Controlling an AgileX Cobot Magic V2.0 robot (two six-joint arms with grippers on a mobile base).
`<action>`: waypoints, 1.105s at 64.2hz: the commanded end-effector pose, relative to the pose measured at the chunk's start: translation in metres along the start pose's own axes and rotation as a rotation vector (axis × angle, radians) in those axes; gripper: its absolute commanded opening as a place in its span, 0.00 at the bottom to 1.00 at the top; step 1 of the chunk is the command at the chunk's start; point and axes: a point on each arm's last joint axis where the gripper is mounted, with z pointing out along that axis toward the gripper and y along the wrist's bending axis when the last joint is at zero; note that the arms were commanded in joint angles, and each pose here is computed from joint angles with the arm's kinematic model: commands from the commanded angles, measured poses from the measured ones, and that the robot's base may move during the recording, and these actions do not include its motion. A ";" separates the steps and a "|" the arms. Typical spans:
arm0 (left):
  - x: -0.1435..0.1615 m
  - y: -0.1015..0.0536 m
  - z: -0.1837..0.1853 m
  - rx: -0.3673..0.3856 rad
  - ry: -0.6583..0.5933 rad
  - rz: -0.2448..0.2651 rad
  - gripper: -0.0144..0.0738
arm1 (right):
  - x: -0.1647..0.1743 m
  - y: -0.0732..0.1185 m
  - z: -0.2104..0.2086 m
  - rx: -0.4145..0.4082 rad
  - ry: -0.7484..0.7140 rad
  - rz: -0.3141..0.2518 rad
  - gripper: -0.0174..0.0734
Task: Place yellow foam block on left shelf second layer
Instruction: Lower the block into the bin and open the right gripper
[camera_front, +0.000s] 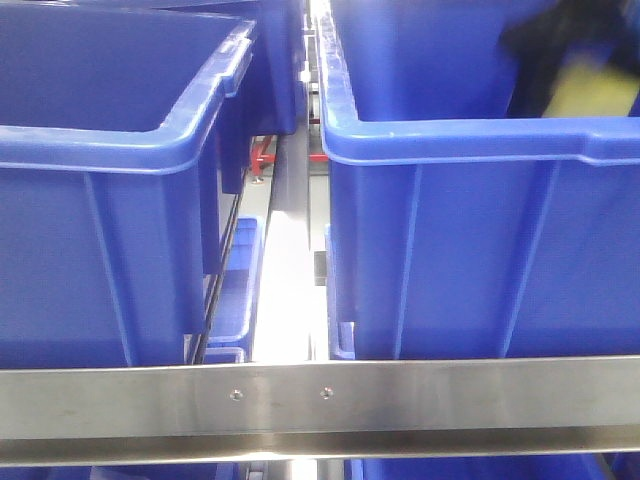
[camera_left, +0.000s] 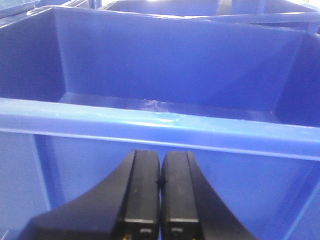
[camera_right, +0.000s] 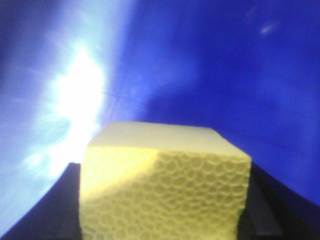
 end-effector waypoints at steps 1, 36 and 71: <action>0.001 -0.001 0.001 0.015 -0.052 -0.006 0.32 | -0.019 0.000 -0.003 0.003 -0.127 -0.014 0.50; 0.001 -0.001 0.001 0.015 -0.052 -0.006 0.32 | -0.017 0.002 0.021 -0.002 -0.113 -0.013 0.66; 0.001 -0.001 0.001 0.015 -0.052 -0.006 0.32 | -0.020 -0.002 -0.032 0.009 -0.157 -0.005 0.86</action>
